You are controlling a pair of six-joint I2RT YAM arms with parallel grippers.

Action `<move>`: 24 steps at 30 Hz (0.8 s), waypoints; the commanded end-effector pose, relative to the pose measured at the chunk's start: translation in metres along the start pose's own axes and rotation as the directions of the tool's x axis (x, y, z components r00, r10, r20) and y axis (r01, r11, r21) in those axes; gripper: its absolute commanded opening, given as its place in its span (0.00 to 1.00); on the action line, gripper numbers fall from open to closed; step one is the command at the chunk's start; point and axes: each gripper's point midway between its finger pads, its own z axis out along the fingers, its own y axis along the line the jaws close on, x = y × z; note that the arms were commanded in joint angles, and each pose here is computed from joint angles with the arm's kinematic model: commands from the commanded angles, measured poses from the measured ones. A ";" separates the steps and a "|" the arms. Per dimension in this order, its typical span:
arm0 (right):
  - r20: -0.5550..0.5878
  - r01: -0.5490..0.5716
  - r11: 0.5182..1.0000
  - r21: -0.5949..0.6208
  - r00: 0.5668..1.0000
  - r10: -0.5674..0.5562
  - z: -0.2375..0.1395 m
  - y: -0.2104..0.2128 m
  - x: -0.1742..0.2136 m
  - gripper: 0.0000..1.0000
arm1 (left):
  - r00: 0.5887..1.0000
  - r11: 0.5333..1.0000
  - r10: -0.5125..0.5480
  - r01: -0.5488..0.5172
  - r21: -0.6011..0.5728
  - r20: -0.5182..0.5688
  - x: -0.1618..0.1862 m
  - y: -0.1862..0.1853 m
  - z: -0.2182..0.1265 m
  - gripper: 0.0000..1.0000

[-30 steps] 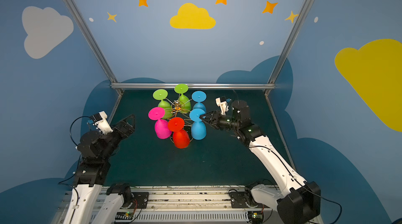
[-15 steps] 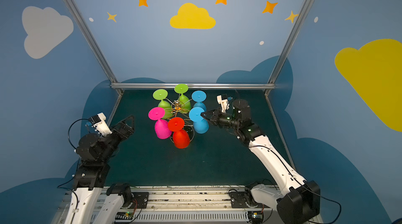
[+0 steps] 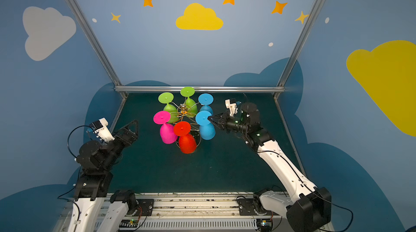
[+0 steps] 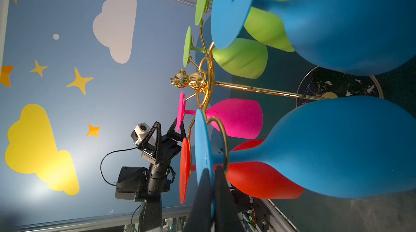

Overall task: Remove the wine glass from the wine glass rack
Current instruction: 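Close the right gripper on the foot of the nearer blue glass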

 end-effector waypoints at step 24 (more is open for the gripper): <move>0.059 0.033 0.999 -0.021 0.998 -0.032 -0.013 0.037 -0.004 0.00 | 0.999 1.000 -0.001 -0.001 0.029 0.049 -0.012 -0.011 -0.016 1.00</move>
